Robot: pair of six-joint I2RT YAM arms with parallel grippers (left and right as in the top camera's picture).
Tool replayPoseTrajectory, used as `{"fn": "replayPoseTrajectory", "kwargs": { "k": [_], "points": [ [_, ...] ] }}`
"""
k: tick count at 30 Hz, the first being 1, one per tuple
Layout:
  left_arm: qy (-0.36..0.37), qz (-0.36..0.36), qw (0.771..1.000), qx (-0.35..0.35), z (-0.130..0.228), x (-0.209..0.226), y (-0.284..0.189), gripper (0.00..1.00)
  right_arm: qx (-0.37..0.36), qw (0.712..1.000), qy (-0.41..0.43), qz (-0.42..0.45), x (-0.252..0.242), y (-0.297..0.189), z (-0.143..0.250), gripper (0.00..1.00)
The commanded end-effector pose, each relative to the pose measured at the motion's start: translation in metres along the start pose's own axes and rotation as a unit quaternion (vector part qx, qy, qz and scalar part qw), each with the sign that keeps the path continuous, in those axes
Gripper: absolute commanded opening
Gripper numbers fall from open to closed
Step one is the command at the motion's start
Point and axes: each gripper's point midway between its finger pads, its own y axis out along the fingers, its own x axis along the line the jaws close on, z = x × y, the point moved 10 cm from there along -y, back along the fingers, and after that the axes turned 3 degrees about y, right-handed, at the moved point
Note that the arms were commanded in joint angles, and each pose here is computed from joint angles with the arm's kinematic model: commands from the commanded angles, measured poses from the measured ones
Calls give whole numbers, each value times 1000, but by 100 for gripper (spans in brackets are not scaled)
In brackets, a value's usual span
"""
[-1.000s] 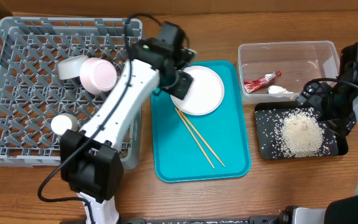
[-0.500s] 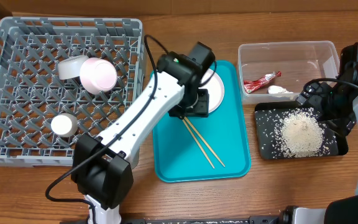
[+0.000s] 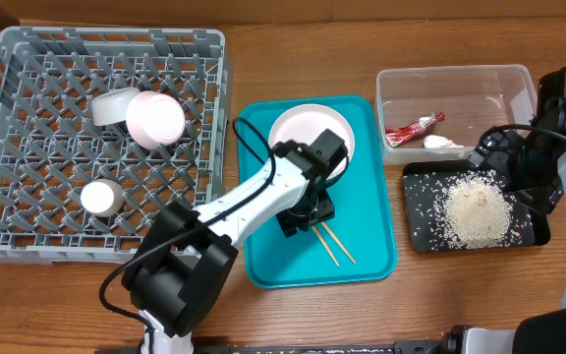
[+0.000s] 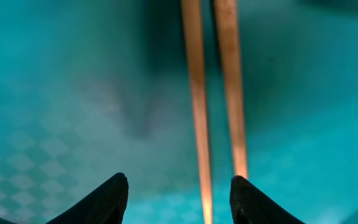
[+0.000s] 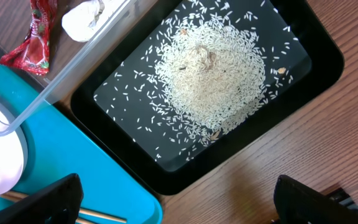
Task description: Sort waste into correct bins and load items into the dishwasher
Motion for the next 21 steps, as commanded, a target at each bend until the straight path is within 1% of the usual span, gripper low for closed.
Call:
{"fn": "replayPoseTrajectory", "kwargs": {
  "k": [1, 9, 10, 11, 13, 15, 18, 21],
  "points": [
    [-30, -23, 999, -25, -3, 11, 15, 53, -11, 1000, -4, -1, -1, -5, -1, 100],
    [-25, -8, 999, -36, -4, 14, 30, 52, -11, 1000, -4, -1, -1, -5, -1, 100],
    [-25, -9, 999, -35, -4, 15, 31, 51, -11, 1000, -4, -1, -1, -5, -1, 100],
    [-25, -10, 999, -35, -3, 15, 31, 48, -11, 1000, -4, -1, -1, -5, -1, 100],
    [-25, -13, 999, -33, -3, 16, 31, 28, -11, 1000, -4, -1, -1, -5, -1, 100],
    [-26, -16, 999, -31, -2, 17, 31, 15, -11, 1000, -4, -1, -1, -5, -1, 100],
    [-27, -23, 999, -27, -1, 19, 31, 4, -10, 1000, -4, 0, -1, -5, -1, 100],
    [-29, -23, 999, -26, -1, 19, 31, 4, -10, 1000, -5, 0, -1, -5, -1, 100]
  ]
}}
